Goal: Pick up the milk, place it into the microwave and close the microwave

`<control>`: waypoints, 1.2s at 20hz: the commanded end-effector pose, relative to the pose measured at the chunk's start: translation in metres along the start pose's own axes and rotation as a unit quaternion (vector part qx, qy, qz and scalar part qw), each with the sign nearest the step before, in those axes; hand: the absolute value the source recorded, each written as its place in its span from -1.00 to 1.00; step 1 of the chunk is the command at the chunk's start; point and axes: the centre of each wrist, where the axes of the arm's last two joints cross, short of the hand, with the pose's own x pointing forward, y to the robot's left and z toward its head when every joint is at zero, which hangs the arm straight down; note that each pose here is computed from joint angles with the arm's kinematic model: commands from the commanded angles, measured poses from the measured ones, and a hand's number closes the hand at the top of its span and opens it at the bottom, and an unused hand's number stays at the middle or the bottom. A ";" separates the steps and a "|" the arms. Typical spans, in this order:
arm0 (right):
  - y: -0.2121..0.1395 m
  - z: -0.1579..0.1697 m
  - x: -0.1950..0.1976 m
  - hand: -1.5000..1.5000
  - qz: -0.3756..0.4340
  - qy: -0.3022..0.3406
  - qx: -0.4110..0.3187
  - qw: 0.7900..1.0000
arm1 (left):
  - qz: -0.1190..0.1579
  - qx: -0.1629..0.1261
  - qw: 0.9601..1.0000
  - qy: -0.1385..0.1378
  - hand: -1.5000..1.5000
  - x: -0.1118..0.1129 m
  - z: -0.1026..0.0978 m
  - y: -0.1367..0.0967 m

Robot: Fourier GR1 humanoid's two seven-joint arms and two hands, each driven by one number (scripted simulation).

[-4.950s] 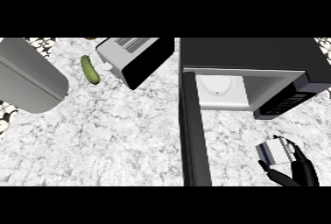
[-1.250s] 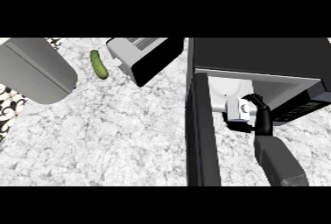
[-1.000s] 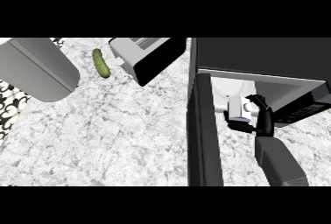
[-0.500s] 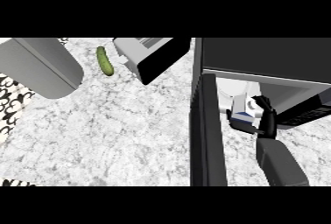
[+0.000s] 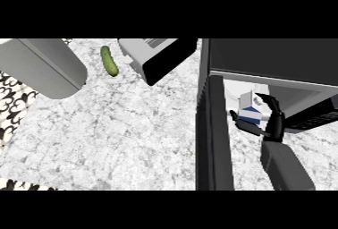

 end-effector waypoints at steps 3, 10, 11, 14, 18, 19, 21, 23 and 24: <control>0.001 -0.082 0.037 -1.00 0.008 -0.035 0.083 0.996 | -0.006 -0.013 1.000 0.003 -1.00 0.000 -0.007 0.002; 0.027 -0.082 0.052 -1.00 0.028 -0.034 0.080 0.996 | -0.001 -0.022 1.000 0.004 -1.00 -0.002 -0.013 0.001; 0.029 -0.084 0.054 -1.00 0.028 -0.034 0.073 0.996 | 0.006 -0.023 1.000 0.010 -1.00 -0.002 -0.013 0.002; 0.047 -0.083 0.066 -1.00 0.015 -0.029 0.071 0.997 | 0.014 -0.021 1.000 0.008 -1.00 -0.006 -0.014 0.001; 0.058 -0.079 0.073 -1.00 0.011 -0.043 0.075 0.996 | 0.000 -0.032 0.999 0.020 -1.00 -0.004 -0.018 0.003; 0.055 -0.086 0.076 -1.00 0.009 -0.040 0.069 0.997 | 0.004 -0.033 0.999 0.026 -1.00 -0.006 -0.018 0.004; 0.053 -0.094 0.081 -1.00 0.007 -0.037 0.059 0.998 | 0.008 -0.033 0.999 0.035 -1.00 -0.008 -0.017 0.005; 0.061 -0.099 0.091 -1.00 0.000 -0.037 0.043 0.998 | 0.016 -0.035 0.999 0.030 -1.00 -0.010 -0.019 0.001; 0.061 -0.098 0.090 -1.00 -0.001 -0.034 0.036 0.999 | 0.017 -0.030 0.999 0.032 -1.00 -0.014 -0.019 0.001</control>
